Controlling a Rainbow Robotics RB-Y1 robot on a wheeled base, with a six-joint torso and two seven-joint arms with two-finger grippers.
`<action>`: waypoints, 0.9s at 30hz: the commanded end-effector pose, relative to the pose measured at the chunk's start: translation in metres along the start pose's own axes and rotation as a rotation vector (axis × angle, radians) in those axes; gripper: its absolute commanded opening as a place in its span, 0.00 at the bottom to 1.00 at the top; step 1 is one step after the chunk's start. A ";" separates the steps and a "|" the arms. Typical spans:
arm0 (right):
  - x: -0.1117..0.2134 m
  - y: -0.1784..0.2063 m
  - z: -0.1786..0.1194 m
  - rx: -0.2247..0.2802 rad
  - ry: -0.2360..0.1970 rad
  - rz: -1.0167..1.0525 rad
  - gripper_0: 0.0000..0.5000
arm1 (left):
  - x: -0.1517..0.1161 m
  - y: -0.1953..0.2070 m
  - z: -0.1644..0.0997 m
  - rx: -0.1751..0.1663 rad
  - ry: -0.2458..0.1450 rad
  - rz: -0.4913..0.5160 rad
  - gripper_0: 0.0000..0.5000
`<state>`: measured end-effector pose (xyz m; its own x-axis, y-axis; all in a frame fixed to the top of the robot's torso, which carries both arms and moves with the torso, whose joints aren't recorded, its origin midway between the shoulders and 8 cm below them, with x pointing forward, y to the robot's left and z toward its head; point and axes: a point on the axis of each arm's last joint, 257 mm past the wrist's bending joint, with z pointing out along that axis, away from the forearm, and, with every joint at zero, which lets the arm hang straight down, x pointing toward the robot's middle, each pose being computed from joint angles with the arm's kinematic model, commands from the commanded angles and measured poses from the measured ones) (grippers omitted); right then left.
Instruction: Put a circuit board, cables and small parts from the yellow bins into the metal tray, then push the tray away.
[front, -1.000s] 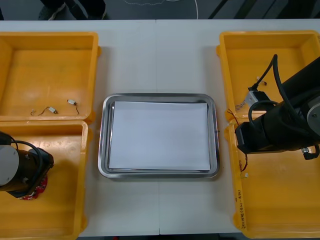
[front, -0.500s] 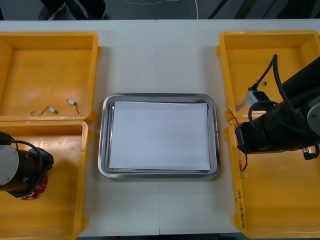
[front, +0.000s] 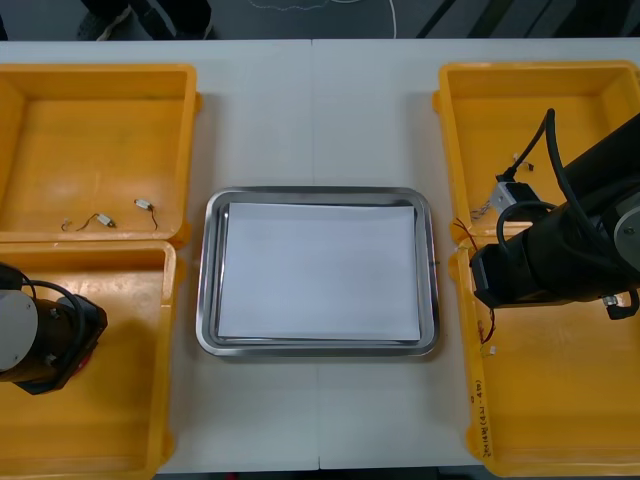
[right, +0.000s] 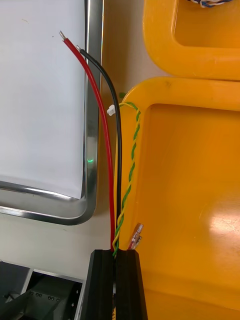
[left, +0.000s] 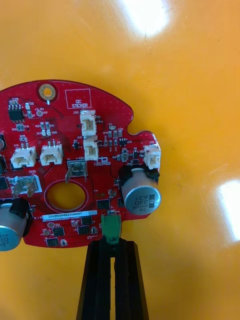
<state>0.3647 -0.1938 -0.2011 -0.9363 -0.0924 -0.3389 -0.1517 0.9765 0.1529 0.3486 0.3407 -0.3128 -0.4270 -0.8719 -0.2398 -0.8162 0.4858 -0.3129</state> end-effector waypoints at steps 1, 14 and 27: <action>-0.001 0.007 -0.002 -0.011 -0.001 0.012 0.00 | 0.009 -0.002 -0.001 0.015 -0.001 0.063 0.00; 0.000 0.007 -0.002 -0.009 0.000 0.011 0.00 | 0.008 -0.003 -0.029 0.007 -0.020 0.097 0.00; -0.001 0.005 -0.002 -0.005 -0.002 0.012 0.00 | -0.003 0.006 -0.072 -0.028 -0.080 0.195 0.00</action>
<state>0.3644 -0.1935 -0.2011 -0.9366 -0.0931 -0.3379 -0.1526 0.9762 0.1539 0.3226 0.3333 -0.2643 -0.4839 -0.8224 -0.2991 -0.7848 0.5590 -0.2676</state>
